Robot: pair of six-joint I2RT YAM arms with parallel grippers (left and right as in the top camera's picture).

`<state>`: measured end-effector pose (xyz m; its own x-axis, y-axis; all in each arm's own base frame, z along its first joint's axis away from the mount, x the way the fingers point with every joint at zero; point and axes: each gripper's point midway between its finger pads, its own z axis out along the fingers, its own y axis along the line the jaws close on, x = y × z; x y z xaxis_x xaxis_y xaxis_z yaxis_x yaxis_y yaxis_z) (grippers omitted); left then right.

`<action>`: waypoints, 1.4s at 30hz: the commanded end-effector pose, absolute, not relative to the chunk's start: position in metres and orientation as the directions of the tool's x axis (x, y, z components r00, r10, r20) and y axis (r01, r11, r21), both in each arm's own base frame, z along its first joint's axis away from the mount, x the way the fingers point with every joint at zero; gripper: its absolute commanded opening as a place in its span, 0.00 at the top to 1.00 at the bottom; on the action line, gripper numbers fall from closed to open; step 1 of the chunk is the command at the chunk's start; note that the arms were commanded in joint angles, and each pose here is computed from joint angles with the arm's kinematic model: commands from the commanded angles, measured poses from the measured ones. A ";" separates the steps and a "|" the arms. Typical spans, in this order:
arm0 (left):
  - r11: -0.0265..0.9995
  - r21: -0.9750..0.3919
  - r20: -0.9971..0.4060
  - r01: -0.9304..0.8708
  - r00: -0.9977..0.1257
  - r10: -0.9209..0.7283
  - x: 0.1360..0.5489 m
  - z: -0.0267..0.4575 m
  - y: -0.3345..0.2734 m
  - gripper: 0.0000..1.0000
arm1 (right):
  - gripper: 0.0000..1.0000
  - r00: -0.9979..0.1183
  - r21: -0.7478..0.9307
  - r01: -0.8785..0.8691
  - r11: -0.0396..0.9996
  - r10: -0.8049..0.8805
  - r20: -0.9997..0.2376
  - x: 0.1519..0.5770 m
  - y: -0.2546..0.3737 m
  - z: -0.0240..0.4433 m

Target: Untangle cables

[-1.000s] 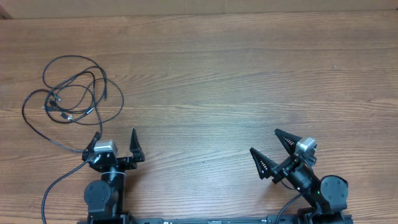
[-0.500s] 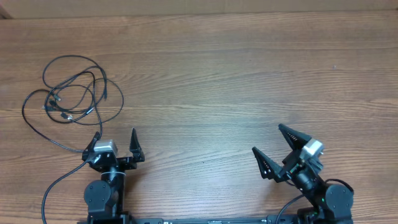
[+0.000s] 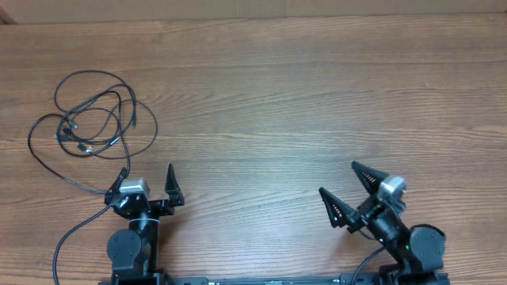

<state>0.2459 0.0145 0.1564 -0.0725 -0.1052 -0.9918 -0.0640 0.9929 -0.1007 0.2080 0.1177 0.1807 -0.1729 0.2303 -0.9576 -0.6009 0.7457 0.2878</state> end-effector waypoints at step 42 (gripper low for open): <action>0.995 -0.090 -0.993 -0.047 -0.071 -0.094 0.246 0.156 0.011 0.00 | 0.00 -0.006 0.188 0.023 0.982 0.189 -0.982 0.246 0.006 0.173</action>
